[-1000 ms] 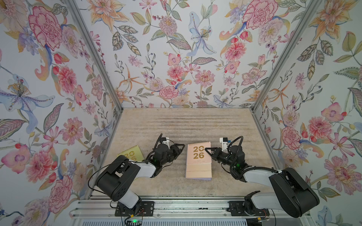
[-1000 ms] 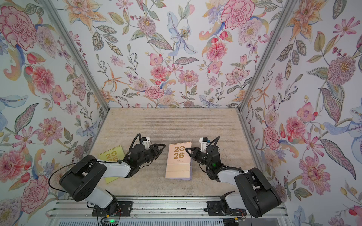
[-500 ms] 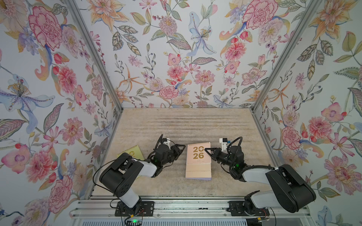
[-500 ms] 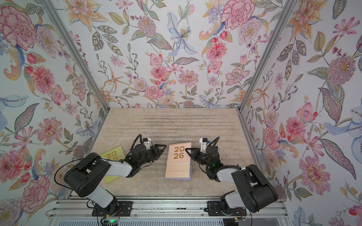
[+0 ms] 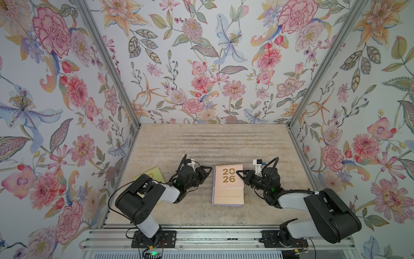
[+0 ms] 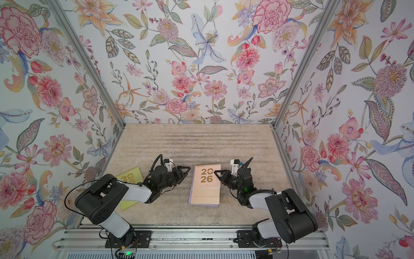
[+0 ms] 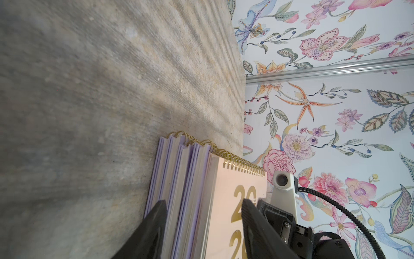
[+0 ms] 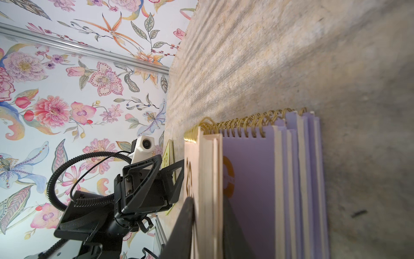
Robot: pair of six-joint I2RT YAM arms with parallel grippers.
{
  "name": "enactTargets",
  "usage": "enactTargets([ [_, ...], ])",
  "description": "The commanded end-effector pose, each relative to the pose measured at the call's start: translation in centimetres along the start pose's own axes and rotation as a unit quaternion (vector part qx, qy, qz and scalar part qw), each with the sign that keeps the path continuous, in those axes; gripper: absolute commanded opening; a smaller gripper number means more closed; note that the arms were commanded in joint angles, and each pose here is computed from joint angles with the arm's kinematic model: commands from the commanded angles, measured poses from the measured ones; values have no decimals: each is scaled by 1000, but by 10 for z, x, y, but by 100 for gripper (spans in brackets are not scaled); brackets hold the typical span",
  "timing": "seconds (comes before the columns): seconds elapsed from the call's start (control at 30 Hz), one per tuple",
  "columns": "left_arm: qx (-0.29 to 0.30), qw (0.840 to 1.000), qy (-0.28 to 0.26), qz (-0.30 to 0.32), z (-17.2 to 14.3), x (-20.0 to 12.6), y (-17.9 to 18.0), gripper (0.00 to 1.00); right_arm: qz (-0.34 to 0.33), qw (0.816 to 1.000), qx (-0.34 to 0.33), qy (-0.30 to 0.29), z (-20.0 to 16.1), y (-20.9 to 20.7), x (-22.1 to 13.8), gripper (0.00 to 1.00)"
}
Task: Stack the calendars
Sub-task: Place the calendar at the calendar.
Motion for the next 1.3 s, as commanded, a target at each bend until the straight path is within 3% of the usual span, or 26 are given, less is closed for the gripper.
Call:
enactTargets([
  [0.0,-6,1000,11,-1,-5,3,1,57,-12,1000,-10,15,-3,-1,2,18],
  [0.3,-9,1000,17,-6,-7,5,1,57,-27,999,-16,24,-3,-1,7,20],
  [0.5,-12,1000,19,-8,-7,5,2,57,-41,999,-14,23,-2,-4,5,33],
  [1.27,-15,1000,16,-1,-5,4,6,60,-89,995,-18,28,9,-6,-1,66],
])
Point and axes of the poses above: each gripper's point midway between its finger pads, its own x axis out along the fingers, its own y axis along the line the jaws close on, z = x × y, the point moved 5 cm from there along -x, back along the fingers, and after that the axes turned 6 degrees about -x, right-handed, at the moved point
